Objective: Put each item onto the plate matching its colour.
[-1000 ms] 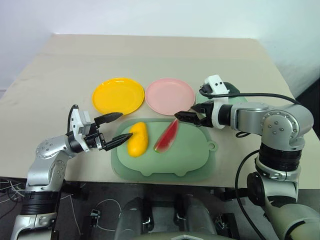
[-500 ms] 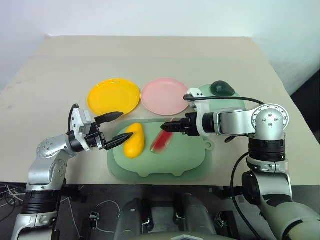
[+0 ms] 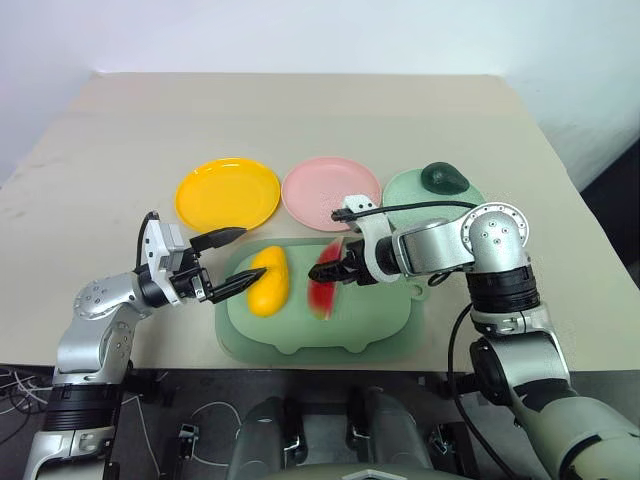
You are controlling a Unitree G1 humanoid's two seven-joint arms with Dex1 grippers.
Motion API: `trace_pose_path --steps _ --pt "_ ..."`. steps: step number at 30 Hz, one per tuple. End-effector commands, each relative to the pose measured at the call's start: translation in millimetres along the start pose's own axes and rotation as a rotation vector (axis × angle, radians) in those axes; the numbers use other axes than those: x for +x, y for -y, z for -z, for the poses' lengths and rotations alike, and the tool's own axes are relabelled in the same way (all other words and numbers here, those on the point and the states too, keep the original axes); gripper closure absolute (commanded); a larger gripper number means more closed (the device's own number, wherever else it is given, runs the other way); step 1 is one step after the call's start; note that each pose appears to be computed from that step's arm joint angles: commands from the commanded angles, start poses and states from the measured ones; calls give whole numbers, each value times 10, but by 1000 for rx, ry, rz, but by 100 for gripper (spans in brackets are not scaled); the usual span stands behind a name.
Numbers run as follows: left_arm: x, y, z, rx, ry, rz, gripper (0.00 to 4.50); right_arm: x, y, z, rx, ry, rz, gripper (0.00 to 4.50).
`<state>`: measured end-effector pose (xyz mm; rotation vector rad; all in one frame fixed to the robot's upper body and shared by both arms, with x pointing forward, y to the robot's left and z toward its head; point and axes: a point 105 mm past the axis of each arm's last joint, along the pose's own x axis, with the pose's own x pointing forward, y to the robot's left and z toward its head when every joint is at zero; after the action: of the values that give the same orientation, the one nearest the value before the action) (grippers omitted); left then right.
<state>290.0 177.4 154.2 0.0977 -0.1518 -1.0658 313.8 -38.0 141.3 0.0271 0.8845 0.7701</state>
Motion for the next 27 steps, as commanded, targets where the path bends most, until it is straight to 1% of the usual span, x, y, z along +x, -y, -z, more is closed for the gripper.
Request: trace_pose_path --steps 1,11,15,20,27 --pt "-9 -3 -57 27 10 -4 0 -20 -94 -49 -106 4 16 2" --pt "10 -10 -67 27 16 -9 0 -26 -155 8 -289 -13 45 2" --pt "11 -10 -69 27 17 -9 0 -33 -152 39 -334 -2 44 2" --pt "5 -19 -69 27 13 -6 0 -40 -117 41 -360 6 52 2" --pt "-22 -48 -70 33 7 -9 0 -18 -169 85 -372 -12 30 2"
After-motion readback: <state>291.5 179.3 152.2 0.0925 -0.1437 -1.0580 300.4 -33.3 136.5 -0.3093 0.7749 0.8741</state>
